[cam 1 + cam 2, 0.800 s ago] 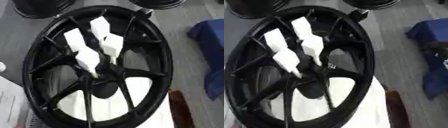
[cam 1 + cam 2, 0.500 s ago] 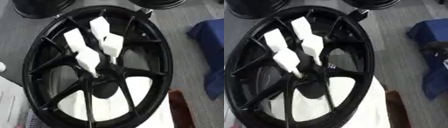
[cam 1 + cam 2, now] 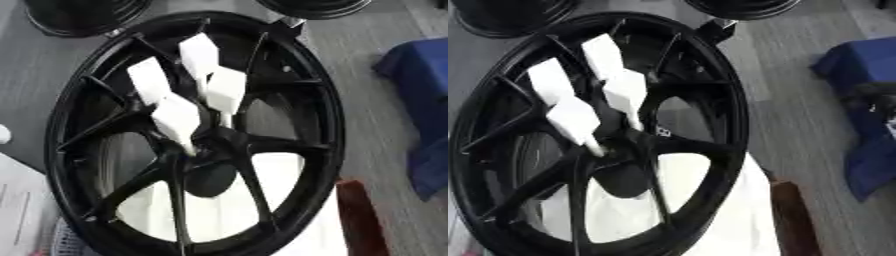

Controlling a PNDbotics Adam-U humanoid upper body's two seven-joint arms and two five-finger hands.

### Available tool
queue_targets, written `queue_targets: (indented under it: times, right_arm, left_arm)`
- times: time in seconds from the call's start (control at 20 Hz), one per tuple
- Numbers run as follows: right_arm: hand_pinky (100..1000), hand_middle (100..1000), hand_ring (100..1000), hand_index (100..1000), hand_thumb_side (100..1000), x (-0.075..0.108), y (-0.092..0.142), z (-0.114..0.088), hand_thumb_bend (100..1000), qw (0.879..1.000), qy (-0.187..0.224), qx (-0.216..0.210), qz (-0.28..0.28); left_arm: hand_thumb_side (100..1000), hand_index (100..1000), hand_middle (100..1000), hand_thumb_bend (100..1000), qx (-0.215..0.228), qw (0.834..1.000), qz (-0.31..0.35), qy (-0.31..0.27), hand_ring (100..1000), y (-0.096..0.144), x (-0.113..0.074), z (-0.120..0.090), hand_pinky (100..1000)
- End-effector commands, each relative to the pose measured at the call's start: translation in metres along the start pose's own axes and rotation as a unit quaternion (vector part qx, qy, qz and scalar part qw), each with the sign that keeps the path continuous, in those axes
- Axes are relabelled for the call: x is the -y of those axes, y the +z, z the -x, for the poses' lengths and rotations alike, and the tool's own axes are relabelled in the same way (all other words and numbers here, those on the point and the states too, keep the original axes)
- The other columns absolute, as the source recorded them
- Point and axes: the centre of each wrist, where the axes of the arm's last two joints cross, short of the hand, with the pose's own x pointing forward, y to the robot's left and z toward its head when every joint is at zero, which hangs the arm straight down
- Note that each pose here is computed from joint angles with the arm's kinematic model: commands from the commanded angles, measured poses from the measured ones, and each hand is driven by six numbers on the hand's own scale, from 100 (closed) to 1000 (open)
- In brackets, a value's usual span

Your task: Pull the pin out of the wheel hub.

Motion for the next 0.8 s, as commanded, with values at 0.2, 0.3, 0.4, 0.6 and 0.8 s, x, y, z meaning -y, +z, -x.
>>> queue_targets:
  times: [0.2, 0.3, 0.4, 0.6, 0.8]
  right_arm:
    - [930, 579, 762, 747, 651, 0.006, -0.005, -0.010, 100, 1.000, 0.016, 0.014, -0.014]
    - [931, 579, 762, 747, 653, 0.006, -0.005, -0.010, 100, 1.000, 0.016, 0.014, -0.015]
    - [931, 579, 762, 747, 655, 0.006, -0.005, -0.011, 100, 1.000, 0.016, 0.014, -0.017]
    - [931, 579, 762, 747, 656, 0.005, -0.007, -0.011, 100, 1.000, 0.015, 0.014, -0.021]
    - [931, 579, 763, 747, 658, 0.005, -0.007, -0.011, 100, 1.000, 0.015, 0.013, -0.023]
  left_arm:
    - [411, 816, 695, 250, 0.017, 0.994, 0.067, -0.087, 788, -0.006, -0.003, -0.033, 839]
    - [400, 821, 704, 274, 0.030, 0.991, 0.080, -0.107, 791, -0.009, 0.001, -0.041, 842]
    - [405, 823, 708, 283, 0.042, 0.988, 0.092, -0.118, 786, -0.012, 0.005, -0.047, 843]
    - [413, 823, 709, 302, 0.059, 0.983, 0.115, -0.133, 786, -0.019, 0.014, -0.056, 842]
    - [403, 819, 707, 310, 0.075, 0.979, 0.127, -0.140, 784, -0.024, 0.019, -0.062, 840]
